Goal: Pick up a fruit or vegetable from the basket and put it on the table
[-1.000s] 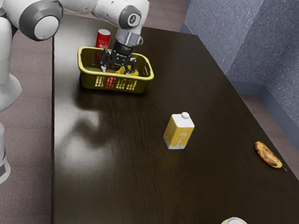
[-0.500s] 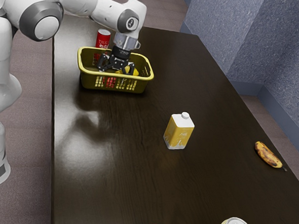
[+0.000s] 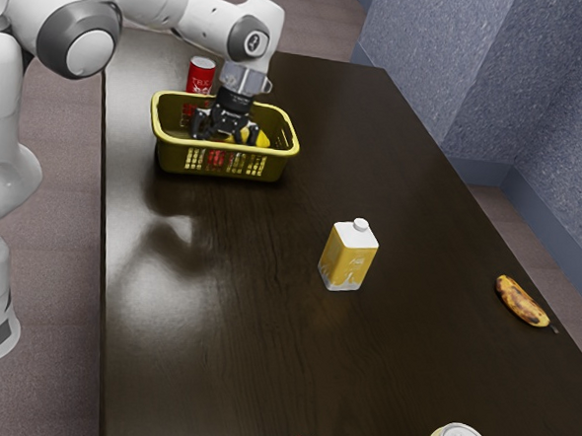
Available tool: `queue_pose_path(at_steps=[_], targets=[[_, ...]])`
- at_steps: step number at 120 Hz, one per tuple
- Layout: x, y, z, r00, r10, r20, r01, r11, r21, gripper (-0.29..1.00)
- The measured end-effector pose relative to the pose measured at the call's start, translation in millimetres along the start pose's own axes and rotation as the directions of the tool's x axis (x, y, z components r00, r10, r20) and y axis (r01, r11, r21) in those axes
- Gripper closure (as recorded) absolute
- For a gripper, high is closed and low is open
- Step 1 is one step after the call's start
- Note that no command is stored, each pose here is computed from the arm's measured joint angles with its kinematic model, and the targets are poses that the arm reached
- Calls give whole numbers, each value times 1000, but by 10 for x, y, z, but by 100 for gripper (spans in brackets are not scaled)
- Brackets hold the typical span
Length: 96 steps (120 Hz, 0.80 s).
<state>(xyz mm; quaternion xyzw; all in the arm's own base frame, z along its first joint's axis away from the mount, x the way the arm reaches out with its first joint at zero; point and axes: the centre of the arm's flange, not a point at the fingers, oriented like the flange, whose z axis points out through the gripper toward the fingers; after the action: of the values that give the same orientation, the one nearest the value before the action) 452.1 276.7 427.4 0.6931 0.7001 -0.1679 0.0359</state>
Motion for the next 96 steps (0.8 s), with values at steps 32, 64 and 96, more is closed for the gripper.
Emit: queue_pose_path(at_steps=[32, 64, 96], targets=[[-5, -35, -200, 1000, 1, -7, -1, 1000, 13, 44], [-52, -82, -749, 998, 13, -69, -13, 1000, 10, 45], [-1416, 382, -1138, 940, 298, -167, -278, 951, 134, 40]])
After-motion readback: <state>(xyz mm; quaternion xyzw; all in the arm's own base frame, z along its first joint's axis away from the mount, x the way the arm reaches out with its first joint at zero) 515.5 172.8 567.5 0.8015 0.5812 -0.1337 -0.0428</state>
